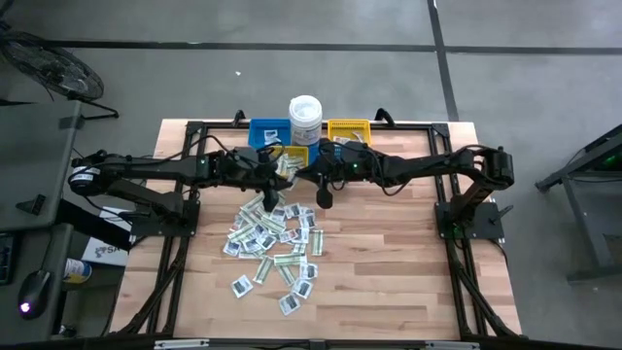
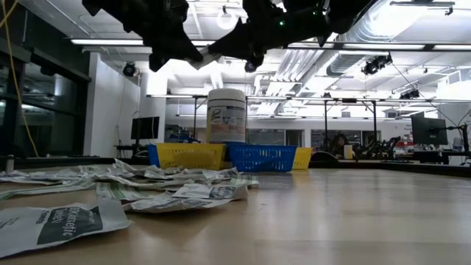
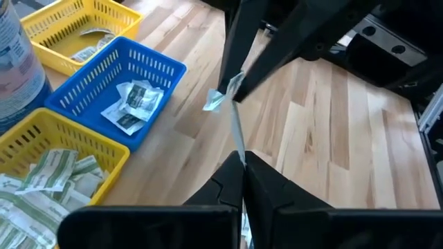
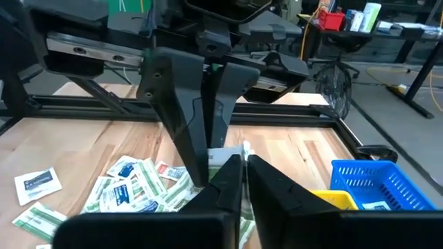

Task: Pick & Place First Aid Supplies
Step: Put the green bandage pad into the left yellow bin, then put the black towelette pack into the right blue bin

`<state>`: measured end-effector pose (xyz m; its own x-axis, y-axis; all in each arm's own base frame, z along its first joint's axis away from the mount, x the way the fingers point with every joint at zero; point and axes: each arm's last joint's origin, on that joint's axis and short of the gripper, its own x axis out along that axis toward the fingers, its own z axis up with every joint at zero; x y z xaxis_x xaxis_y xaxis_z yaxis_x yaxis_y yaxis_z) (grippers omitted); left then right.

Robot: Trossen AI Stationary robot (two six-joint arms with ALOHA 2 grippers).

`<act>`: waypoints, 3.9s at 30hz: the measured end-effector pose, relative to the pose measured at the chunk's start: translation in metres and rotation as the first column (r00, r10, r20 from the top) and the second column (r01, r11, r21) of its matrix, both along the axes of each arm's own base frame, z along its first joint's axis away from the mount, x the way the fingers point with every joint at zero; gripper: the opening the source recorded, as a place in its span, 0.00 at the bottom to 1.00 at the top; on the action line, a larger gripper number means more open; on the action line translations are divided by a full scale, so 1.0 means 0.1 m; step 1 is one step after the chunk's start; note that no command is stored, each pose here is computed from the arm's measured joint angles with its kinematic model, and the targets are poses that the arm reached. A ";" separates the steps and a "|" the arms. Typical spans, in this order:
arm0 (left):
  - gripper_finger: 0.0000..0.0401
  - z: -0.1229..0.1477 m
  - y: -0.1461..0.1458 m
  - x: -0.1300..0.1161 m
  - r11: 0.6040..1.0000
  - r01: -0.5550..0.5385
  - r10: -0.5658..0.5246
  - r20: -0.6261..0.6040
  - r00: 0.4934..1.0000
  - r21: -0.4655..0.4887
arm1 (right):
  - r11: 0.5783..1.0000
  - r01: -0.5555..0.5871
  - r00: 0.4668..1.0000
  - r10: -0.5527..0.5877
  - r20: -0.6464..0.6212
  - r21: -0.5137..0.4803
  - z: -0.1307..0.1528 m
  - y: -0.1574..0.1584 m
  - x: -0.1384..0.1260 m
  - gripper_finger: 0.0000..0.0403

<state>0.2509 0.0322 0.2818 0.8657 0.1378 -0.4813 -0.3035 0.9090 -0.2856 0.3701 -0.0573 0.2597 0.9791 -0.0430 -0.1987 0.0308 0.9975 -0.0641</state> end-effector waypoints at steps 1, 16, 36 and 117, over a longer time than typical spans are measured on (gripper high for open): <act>0.01 0.00 0.00 0.00 1.000 -0.001 0.001 -0.001 1.000 0.000 | 1.000 -0.004 1.000 0.004 0.001 -0.002 0.00 0.00 0.00 0.07; 0.00 -0.27 0.25 0.05 0.989 -0.146 0.149 -0.174 0.973 0.028 | 0.943 0.254 0.966 -0.258 -0.008 0.217 0.18 -0.25 -0.19 0.50; 0.00 -0.75 1.15 0.07 0.989 -0.148 0.138 -0.263 0.955 -0.017 | 0.922 0.325 0.944 -0.305 -0.124 0.209 0.28 -0.26 -0.41 0.52; 0.49 -0.07 0.19 -0.08 0.983 0.031 0.094 -0.647 0.757 0.180 | 0.334 0.706 0.698 -0.178 -0.694 0.624 -1.31 0.77 0.07 0.52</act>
